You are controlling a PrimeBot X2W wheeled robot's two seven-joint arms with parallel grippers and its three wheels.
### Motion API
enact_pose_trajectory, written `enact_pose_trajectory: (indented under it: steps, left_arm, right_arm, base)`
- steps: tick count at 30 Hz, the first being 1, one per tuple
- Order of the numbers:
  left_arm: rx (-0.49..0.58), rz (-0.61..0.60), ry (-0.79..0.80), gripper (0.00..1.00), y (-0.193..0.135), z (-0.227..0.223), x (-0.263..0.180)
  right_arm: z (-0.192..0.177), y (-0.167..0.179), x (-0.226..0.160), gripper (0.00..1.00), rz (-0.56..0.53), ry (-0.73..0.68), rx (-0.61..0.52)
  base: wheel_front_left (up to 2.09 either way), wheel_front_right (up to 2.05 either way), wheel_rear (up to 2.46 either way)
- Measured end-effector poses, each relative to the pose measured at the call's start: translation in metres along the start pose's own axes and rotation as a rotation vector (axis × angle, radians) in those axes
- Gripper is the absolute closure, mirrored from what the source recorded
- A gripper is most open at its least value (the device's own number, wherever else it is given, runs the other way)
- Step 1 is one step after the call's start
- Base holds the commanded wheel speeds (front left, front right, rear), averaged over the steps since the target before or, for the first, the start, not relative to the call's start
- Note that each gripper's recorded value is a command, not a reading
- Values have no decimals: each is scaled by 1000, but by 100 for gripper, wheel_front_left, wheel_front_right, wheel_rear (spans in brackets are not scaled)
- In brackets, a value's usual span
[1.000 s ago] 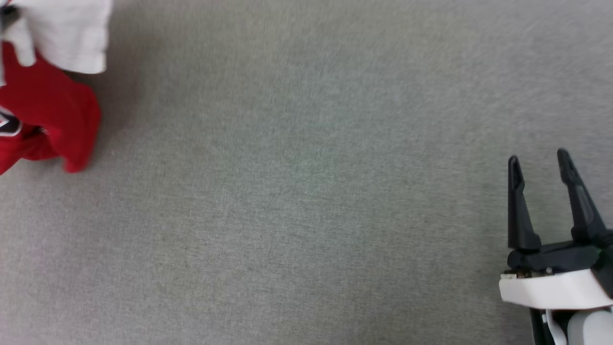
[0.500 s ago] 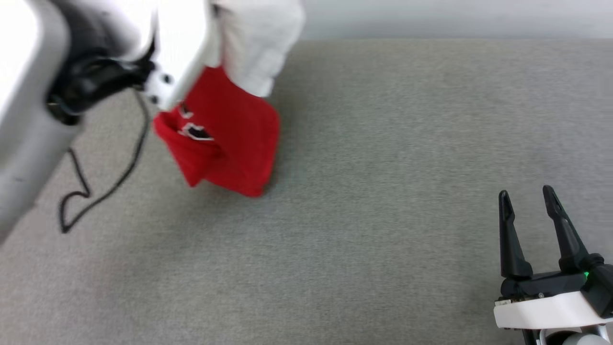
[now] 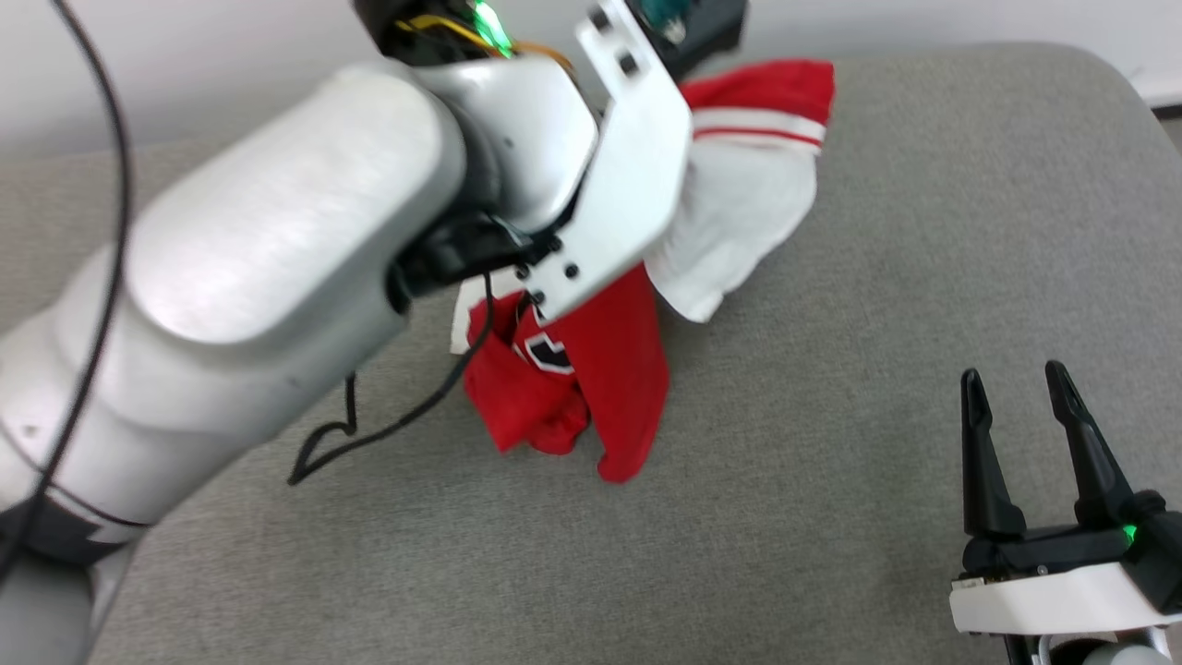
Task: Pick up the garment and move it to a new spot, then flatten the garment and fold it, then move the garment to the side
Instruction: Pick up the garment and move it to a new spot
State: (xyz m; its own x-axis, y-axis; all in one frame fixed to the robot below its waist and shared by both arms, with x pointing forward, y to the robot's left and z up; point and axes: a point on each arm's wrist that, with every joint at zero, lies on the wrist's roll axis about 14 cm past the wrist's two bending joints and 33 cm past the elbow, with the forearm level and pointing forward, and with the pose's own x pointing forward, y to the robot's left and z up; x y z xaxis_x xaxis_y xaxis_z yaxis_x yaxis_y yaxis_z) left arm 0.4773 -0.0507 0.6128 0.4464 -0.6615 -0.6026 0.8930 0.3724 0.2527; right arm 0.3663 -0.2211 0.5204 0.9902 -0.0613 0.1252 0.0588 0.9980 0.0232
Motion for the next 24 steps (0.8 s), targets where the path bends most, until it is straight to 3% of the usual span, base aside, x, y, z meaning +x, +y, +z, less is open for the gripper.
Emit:
enact_pose_trajectory:
  steps: [11,17,21,22,23,24]
  left_arm:
    - [-83,-325,158,100,-93,-91,106]
    - [-97,-470,280,100,-152,-139,123]
    - [-88,-470,267,100,-155,-141,123]
    - [-85,-459,248,69,-154,-139,123]
    - [-87,-446,218,0,-151,-134,122]
    - [-84,-428,180,0,-147,-127,122]
  right_arm:
    - [-25,-13,16,0,-39,64,-7]
    - [-39,-17,23,0,-49,97,-14]
    - [-41,-18,26,0,-52,101,-17]
    - [-41,-18,26,0,-52,99,-16]
    - [-39,-17,25,0,-50,95,-16]
    - [-37,-17,25,0,-47,90,-16]
  base:
    - [0,0,0]
    - [0,0,0]
    - [0,0,0]
    - [0,0,0]
    - [0,0,0]
    - [0,0,0]
